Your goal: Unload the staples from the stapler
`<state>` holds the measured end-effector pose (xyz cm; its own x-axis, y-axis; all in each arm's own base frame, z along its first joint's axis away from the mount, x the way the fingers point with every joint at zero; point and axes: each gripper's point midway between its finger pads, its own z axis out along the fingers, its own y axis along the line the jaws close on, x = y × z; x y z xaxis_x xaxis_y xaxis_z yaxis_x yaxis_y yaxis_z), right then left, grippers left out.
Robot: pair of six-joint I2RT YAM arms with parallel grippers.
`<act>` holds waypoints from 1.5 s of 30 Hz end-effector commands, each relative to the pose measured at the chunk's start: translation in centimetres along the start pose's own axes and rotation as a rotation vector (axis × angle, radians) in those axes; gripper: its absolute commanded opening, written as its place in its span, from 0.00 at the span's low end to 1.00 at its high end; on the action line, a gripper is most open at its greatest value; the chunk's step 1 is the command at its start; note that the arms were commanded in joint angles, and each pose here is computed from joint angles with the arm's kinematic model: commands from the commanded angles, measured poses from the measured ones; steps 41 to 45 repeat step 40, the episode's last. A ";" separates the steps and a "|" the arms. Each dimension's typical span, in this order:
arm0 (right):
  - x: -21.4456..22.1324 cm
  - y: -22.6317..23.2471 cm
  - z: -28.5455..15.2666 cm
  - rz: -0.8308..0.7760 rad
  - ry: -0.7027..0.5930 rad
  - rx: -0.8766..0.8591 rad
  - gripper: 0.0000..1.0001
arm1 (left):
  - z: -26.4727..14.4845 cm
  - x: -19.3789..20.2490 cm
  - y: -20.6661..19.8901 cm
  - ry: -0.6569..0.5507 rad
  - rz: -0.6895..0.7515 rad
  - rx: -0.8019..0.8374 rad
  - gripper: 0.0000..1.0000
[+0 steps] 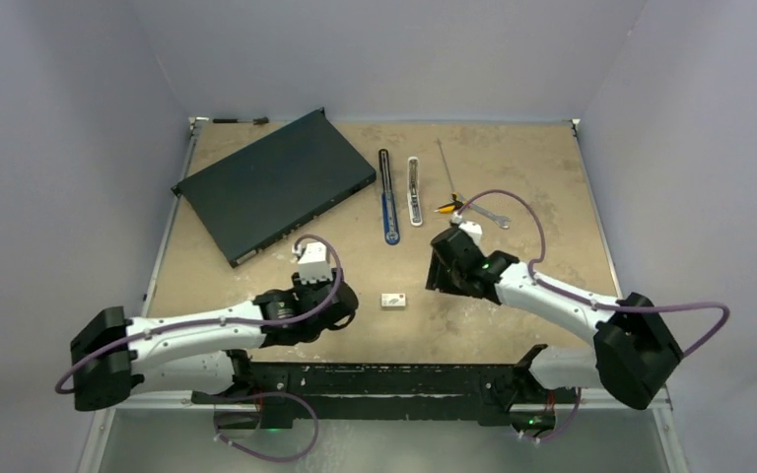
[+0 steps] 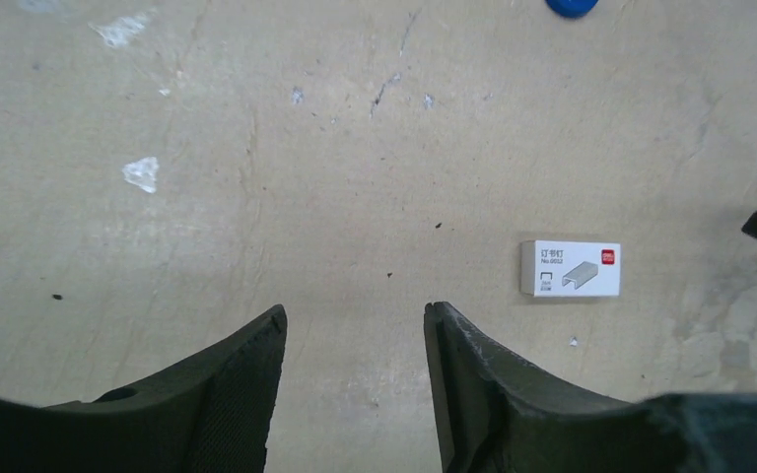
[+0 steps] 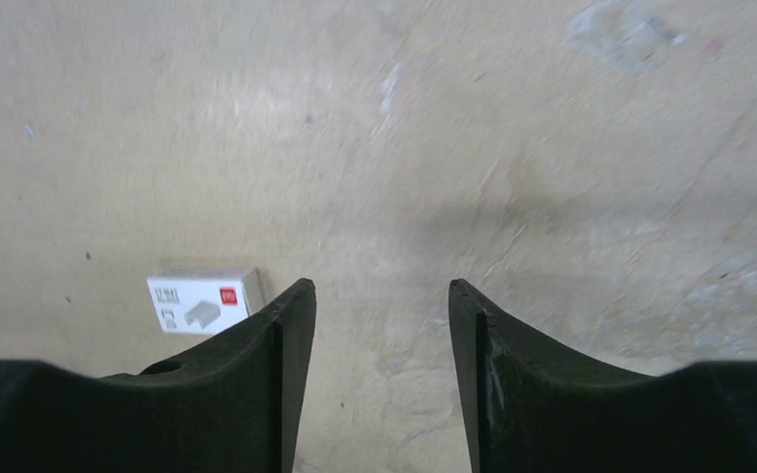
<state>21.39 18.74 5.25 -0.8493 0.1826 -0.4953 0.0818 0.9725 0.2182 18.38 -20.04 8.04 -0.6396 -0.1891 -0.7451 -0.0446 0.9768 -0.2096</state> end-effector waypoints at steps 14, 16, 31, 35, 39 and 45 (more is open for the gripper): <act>-11.5 -2.4 -13.5 0.177 -0.479 -0.315 0.92 | -11.4 -12.0 6.5 -0.260 -0.134 0.104 0.95; -12.1 -3.2 -15.5 0.199 -0.554 -0.314 0.94 | -11.9 -12.5 6.6 -0.271 -0.137 0.119 0.96; -13.9 -6.5 -23.0 0.192 -0.931 -0.361 0.99 | -11.7 -14.2 5.9 -0.325 0.018 0.058 0.99; -13.9 -6.4 -22.8 0.189 -0.937 -0.365 0.99 | -11.9 -14.3 5.9 -0.337 0.002 0.094 0.98; -13.6 -6.8 -22.6 0.223 -0.905 -0.345 0.99 | -12.0 -14.3 6.1 -0.340 -0.014 0.099 0.99; -13.4 -7.0 -22.3 0.235 -0.900 -0.343 0.99 | -12.0 -14.3 6.0 -0.342 -0.015 0.099 1.00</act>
